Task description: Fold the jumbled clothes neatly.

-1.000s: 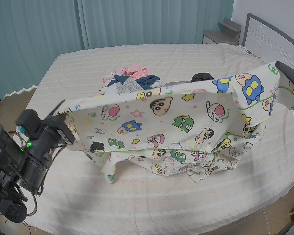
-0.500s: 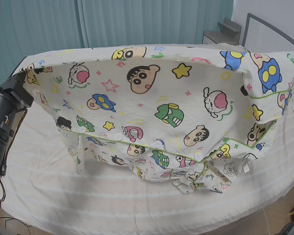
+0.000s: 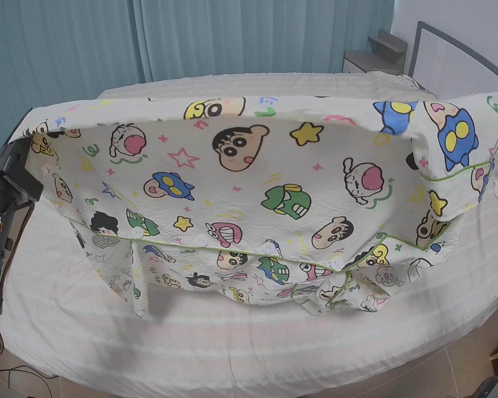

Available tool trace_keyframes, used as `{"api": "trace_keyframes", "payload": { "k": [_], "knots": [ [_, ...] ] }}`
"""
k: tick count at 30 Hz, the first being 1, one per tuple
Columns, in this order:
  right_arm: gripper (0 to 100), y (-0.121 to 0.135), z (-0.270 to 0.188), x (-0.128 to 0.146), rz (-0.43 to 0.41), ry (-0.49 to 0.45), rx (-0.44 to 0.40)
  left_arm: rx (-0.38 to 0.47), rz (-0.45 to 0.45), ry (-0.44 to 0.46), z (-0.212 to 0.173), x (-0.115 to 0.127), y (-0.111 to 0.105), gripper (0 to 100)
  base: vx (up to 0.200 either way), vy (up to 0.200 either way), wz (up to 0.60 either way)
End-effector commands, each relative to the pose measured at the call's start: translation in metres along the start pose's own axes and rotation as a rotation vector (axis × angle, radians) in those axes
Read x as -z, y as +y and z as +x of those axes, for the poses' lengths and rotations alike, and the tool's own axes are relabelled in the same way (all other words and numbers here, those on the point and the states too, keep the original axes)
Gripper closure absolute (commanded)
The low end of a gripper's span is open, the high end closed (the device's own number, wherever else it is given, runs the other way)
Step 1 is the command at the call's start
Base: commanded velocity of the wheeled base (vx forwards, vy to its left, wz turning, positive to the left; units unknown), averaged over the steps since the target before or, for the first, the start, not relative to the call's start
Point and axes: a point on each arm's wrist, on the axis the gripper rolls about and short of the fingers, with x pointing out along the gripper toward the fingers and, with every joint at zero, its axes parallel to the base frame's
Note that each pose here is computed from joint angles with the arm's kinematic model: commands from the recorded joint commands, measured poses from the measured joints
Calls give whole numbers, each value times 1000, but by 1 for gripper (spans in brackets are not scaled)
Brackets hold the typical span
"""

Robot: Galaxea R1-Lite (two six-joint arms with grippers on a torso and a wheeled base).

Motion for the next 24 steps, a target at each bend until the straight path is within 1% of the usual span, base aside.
{"api": "trace_keyframes", "payload": {
  "k": [1,6,8,12,18,24],
  "knots": [
    [100,-1,0,2,10,18,9,20,10,13,-5,3,1,100,0,0,0],
    [100,-3,0,5,24,45,25,14,6,-4,-2,-1,1,100,0,0,0],
    [100,-3,-1,6,29,55,30,-25,29,-1,1,2,7,100,0,0,0],
    [100,-3,0,7,33,58,29,-42,40,-3,1,2,11,100,0,0,0],
    [100,-1,1,8,39,66,10,-51,42,0,1,2,11,100,0,200,0],
    [100,-2,1,9,42,69,12,-54,42,0,1,2,12,100,0,200,0]
  ]
}}
